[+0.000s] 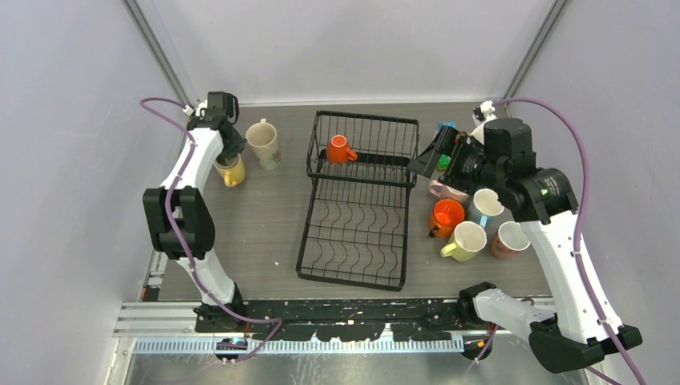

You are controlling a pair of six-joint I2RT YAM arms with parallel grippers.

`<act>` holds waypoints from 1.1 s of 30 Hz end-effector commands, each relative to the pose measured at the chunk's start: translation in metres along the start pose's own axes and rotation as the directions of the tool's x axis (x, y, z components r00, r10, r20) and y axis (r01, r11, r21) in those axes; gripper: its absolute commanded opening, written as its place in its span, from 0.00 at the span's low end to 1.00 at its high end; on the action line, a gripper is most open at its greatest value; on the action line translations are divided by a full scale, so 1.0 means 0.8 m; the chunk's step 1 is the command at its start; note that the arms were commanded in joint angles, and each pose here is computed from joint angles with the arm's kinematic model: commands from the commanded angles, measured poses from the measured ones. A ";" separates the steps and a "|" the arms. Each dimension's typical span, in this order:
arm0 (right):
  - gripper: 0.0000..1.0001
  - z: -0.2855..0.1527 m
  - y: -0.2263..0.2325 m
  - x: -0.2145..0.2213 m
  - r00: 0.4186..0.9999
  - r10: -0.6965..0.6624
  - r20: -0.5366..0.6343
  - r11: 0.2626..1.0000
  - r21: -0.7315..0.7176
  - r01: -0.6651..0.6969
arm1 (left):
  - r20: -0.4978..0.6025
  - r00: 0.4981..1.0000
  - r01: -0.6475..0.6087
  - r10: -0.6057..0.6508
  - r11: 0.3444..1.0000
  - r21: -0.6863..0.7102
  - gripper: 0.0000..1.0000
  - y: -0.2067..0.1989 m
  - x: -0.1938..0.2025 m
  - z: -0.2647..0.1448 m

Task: Unload the cups from the dish rack
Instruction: Place the cup at the center of the board.

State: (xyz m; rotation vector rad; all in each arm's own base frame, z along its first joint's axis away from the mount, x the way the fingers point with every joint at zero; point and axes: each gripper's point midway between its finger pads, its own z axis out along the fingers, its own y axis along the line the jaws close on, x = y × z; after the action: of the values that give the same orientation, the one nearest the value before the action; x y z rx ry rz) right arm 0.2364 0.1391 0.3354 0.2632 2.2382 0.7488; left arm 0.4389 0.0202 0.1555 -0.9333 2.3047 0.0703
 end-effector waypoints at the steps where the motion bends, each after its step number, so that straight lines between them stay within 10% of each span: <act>1: 1.00 -0.003 0.004 -0.003 0.999 -0.032 0.014 0.999 -0.025 0.033 | 0.072 0.994 0.076 -0.080 0.995 0.060 0.00 -0.016 -0.043 0.001; 33: 1.00 0.008 0.001 0.005 1.000 -0.027 -0.013 0.999 -0.026 0.026 | -0.004 0.999 0.051 -0.051 0.999 0.013 0.23 -0.010 -0.021 0.047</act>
State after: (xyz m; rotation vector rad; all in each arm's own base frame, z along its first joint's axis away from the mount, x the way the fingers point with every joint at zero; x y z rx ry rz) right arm 0.2370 0.1416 0.3215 0.2580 2.2801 0.7479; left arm 0.4622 0.0326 0.1269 -0.9980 2.3146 0.0529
